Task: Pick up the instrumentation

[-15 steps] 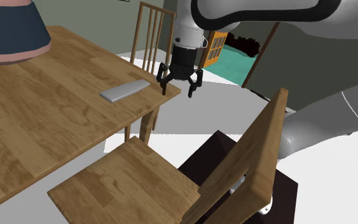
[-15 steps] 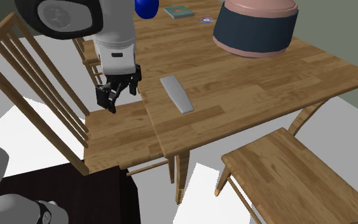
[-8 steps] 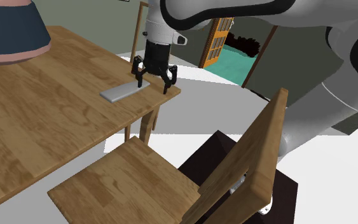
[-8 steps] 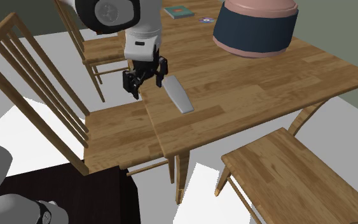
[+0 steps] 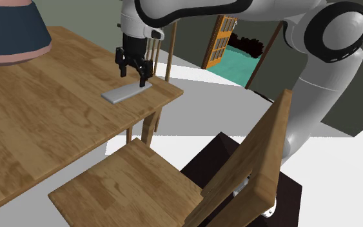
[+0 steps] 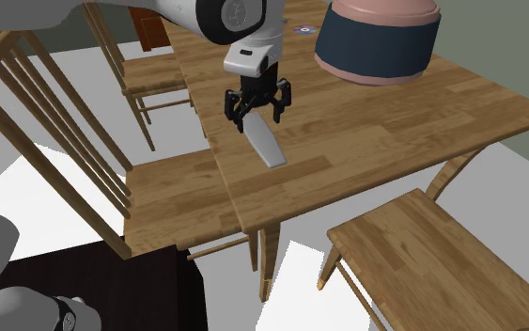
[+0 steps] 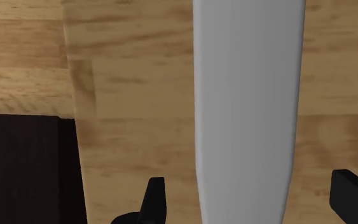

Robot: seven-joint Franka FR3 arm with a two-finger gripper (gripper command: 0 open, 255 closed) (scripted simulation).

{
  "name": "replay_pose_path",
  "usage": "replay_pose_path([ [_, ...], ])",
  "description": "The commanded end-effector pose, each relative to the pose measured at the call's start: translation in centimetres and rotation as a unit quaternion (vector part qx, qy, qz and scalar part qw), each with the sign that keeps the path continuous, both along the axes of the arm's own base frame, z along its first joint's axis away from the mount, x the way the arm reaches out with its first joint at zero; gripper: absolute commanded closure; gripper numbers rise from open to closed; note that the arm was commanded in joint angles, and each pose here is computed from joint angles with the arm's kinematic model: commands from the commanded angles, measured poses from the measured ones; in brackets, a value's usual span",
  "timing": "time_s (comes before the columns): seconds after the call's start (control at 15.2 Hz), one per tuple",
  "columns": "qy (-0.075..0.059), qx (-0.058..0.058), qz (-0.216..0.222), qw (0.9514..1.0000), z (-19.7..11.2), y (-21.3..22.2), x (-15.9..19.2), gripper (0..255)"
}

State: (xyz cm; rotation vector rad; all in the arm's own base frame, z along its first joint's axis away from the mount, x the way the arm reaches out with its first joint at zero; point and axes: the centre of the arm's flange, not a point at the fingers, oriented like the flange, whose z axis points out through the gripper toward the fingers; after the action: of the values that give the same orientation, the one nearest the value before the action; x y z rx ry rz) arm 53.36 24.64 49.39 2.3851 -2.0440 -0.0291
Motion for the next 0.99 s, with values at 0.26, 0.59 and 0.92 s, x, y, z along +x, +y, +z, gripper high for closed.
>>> replay_pose_path([
  [0.26,-0.003,-0.003,-0.015,0.9999,-2.7,0.0,0.6,0],
  [0.59,-0.003,-0.003,-0.015,0.9999,-4.0,0.0,0.6,255],
  [0.92,-0.003,-0.003,-0.015,0.9999,-4.1,0.0,0.6,255],
])
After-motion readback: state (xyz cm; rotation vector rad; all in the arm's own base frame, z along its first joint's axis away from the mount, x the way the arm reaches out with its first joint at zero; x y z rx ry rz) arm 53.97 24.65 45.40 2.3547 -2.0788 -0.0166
